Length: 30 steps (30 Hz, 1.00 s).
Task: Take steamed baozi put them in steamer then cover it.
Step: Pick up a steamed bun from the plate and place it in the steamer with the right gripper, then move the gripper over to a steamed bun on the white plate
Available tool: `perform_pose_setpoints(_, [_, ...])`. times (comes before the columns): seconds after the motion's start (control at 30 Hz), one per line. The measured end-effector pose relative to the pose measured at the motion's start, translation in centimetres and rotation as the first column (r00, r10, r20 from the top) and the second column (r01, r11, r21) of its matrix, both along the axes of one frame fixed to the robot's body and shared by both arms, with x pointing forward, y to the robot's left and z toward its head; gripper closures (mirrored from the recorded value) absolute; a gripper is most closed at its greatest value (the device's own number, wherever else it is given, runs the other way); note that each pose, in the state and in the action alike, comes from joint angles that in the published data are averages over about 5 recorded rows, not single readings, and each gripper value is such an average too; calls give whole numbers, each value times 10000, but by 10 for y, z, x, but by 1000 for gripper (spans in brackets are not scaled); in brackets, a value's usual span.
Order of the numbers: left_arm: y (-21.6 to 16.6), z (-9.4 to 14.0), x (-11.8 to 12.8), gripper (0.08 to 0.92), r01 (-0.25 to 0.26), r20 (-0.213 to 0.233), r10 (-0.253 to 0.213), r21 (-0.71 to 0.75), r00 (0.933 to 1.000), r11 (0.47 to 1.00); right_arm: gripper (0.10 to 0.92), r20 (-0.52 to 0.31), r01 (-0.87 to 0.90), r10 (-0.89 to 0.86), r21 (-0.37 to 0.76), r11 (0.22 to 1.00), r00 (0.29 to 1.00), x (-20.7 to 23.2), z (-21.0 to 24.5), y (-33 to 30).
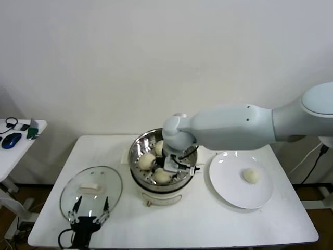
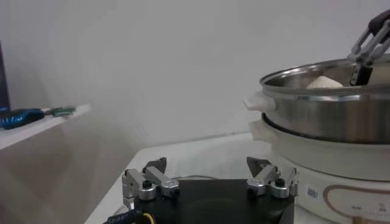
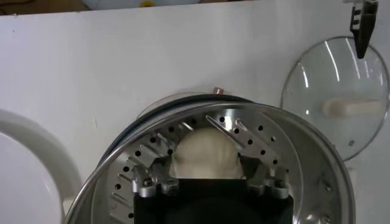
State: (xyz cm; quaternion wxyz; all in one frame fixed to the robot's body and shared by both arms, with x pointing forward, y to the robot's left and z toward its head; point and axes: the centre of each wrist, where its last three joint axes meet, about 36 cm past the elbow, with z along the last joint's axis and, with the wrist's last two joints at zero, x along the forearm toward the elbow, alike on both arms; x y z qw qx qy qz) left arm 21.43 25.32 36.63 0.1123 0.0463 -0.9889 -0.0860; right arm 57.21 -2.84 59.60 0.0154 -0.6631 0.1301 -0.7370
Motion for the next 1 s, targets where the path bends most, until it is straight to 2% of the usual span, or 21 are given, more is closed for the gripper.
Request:
perform_pose_setpoints(0.2, [-3,1,1,177,55,53,-55,-58,10000,10000,200,-178,703,-706,-167,9974,9973,12,23,-22])
perform_pose_setpoints(0.33, [-4,2,1,177,104,72,-103,-70,9999,9999,199,-346,2019,-2027,-236,9791,9786,31,52,-56])
perform_pose_setpoints(0.43, [-5,2,3,177,129,85,-128,-78,9999,9999,200,-491,3389,-3391,-137,9407,9395,46,77,-93])
perform_pose_setpoints(0.57, [-5,1,5,177,149,93,-148,-83,9998,9999,200,-635,5249,-5236,43,8511,8496,61,105,-153])
perform_pose_setpoints(0.7, [-4,0,7,177,142,135,-140,-115,9998,9998,199,-846,6788,-6757,103,7343,7323,64,111,-218])
perform_pose_setpoints(0.83, [-3,1,10,177,128,205,-124,-159,9997,9998,200,-1003,7912,-7866,110,6115,6093,61,97,-279])
perform_pose_setpoints(1.0, [-2,-1,11,177,98,192,-95,-163,9998,9998,200,-1146,8797,-8739,17,4755,4725,54,54,-337])
